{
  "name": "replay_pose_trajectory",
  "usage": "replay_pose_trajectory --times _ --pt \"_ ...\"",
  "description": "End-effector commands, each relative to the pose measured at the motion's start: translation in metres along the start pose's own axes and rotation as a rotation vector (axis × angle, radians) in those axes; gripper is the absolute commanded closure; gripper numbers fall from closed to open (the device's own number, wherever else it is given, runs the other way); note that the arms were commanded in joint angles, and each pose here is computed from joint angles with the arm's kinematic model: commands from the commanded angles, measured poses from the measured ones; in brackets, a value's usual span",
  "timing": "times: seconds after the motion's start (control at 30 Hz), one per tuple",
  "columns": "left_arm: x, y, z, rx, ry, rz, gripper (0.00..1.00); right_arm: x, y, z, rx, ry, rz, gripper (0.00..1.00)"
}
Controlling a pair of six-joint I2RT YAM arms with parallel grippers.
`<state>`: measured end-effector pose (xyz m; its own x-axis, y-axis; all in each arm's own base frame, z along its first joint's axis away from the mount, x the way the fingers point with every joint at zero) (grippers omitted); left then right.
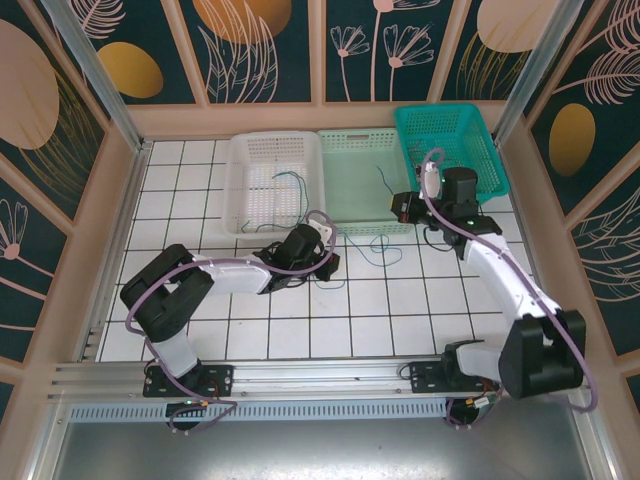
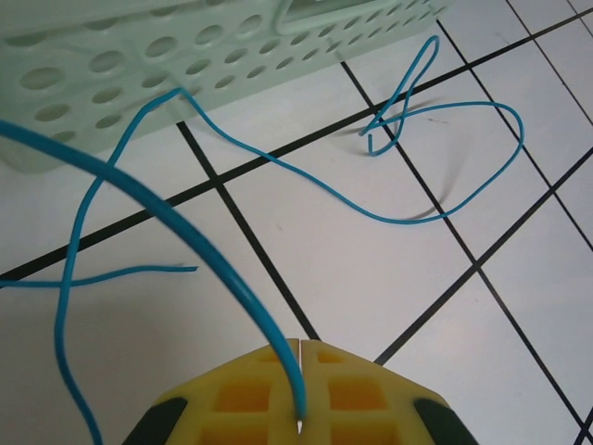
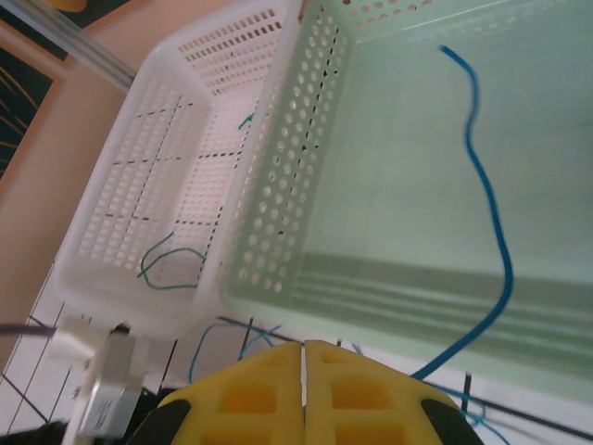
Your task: Untangle the cables
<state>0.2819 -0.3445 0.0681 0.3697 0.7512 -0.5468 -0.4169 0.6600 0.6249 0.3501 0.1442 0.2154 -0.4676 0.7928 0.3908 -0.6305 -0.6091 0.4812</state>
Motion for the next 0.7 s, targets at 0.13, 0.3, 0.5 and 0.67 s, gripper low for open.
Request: replay_pose_trajectory --times 0.13,0.3,0.5,0.67 --pt "-0.014 0.006 0.007 -0.024 -0.014 -0.061 1.00 -0.005 -0.025 0.039 -0.199 0.056 0.061 1.00" --pt "-0.018 0.013 0.011 -0.041 -0.022 -0.072 1.00 -0.017 -0.043 0.029 -0.164 0.040 0.050 0.68" --pt "-0.014 0.019 0.009 -0.046 -0.021 -0.058 1.00 -0.017 -0.030 0.019 -0.159 0.038 0.013 0.27" --pt "-0.023 0.028 0.014 -0.063 -0.020 -0.093 1.00 -0.006 -0.002 0.007 -0.140 0.038 -0.010 0.29"
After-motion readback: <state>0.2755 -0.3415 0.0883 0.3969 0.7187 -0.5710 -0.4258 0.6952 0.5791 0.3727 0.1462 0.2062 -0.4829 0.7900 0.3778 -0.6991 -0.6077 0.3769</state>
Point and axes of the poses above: each hand's point on the last joint's axis, 136 mm out from that joint toward the fingers, its own y axis back along the fingers, its own x axis along the line the jaws close on, z = x × y, the point moved 1 cm from there along y, back along the fingers, and after that the axes turned 11 degrees about y, right-handed, at the moved point
